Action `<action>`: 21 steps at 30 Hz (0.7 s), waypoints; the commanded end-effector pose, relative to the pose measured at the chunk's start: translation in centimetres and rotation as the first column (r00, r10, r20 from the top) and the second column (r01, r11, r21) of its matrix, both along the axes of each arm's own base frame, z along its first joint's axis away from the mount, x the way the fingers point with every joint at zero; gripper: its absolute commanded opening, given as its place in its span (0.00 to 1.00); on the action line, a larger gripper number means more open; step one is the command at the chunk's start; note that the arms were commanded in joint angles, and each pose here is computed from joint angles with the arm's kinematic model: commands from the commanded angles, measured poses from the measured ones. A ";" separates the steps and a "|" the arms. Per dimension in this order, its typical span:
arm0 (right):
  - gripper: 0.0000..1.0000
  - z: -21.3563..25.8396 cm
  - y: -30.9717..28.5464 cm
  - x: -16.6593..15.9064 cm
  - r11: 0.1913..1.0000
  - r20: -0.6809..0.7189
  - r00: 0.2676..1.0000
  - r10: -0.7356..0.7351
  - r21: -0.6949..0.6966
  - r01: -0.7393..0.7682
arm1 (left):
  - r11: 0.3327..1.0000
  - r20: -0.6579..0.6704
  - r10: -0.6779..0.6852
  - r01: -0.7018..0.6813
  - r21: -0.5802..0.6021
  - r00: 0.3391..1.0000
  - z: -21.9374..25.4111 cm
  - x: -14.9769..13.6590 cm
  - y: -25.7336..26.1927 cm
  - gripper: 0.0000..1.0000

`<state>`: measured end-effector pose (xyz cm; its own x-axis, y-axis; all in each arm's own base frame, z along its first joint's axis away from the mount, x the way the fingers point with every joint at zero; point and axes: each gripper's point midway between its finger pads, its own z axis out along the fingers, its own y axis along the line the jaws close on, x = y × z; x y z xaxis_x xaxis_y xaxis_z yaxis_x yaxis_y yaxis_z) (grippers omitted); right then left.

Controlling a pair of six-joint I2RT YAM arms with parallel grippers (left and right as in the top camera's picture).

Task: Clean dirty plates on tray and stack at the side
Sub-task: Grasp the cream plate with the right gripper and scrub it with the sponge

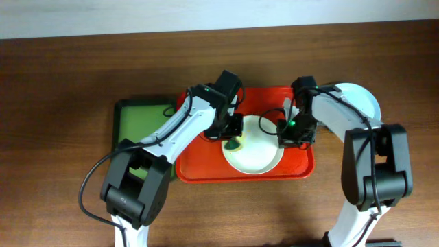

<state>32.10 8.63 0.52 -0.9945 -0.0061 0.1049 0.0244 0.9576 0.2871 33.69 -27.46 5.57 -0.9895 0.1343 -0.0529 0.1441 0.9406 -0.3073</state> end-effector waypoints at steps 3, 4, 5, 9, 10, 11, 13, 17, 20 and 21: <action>0.04 -1.4 3.1 0.0 0.998 0.015 1.000 -0.002 -0.057 0.003 | 0.990 -0.015 0.133 -0.134 -0.034 0.991 -0.3 0.7 -1.2 0.00; 0.04 -1.4 3.8 0.1 0.998 0.029 0.999 0.016 -0.053 -0.014 | 0.991 -0.023 0.131 -0.132 -0.025 0.991 -0.8 0.6 -1.2 0.00; 0.04 -1.4 4.0 0.1 0.998 0.034 0.999 0.023 -0.052 -0.021 | 0.991 -0.034 0.132 -0.133 -0.015 0.991 -1.7 0.6 -1.2 0.00; 0.04 -1.4 3.8 0.3 0.998 0.039 0.999 0.013 -0.069 -0.011 | 0.973 -0.029 0.178 -0.172 0.153 0.984 -5.9 0.9 1.3 0.00; 0.04 -1.6 3.4 0.3 0.996 0.044 0.999 0.015 -0.093 -0.011 | 0.948 0.015 0.188 -0.185 0.259 0.982 -6.2 1.0 3.5 0.00; 0.04 -1.6 3.3 0.3 0.995 0.044 0.999 0.015 -0.096 -0.011 | 0.904 0.069 0.186 -0.198 0.380 0.980 -6.2 1.2 6.1 0.00; 0.04 -1.6 3.3 0.3 0.995 0.043 0.999 0.015 -0.096 -0.011 | 0.830 0.124 0.175 -0.214 0.515 0.977 -5.5 1.5 9.4 0.00; 0.04 -1.6 3.3 0.3 0.995 0.042 0.999 0.015 -0.096 -0.011 | 0.816 0.126 0.183 -0.222 0.533 0.975 -2.9 2.2 9.8 0.00; 0.04 -1.6 3.3 0.3 0.995 0.044 0.999 0.015 -0.096 -0.011 | 0.974 -0.094 0.191 -0.177 0.141 0.977 -3.0 1.2 1.4 0.00; 0.04 -1.6 3.3 0.3 0.995 0.044 0.999 0.015 -0.096 -0.011 | 0.981 -0.106 0.182 -0.173 0.092 0.978 -3.0 1.3 0.4 0.00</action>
<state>33.02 13.76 0.42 -0.9990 -0.0302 0.0338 -0.0192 0.9575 0.2878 35.58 -22.35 2.77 -0.9978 -0.0546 -0.0382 -0.0552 0.9984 0.0154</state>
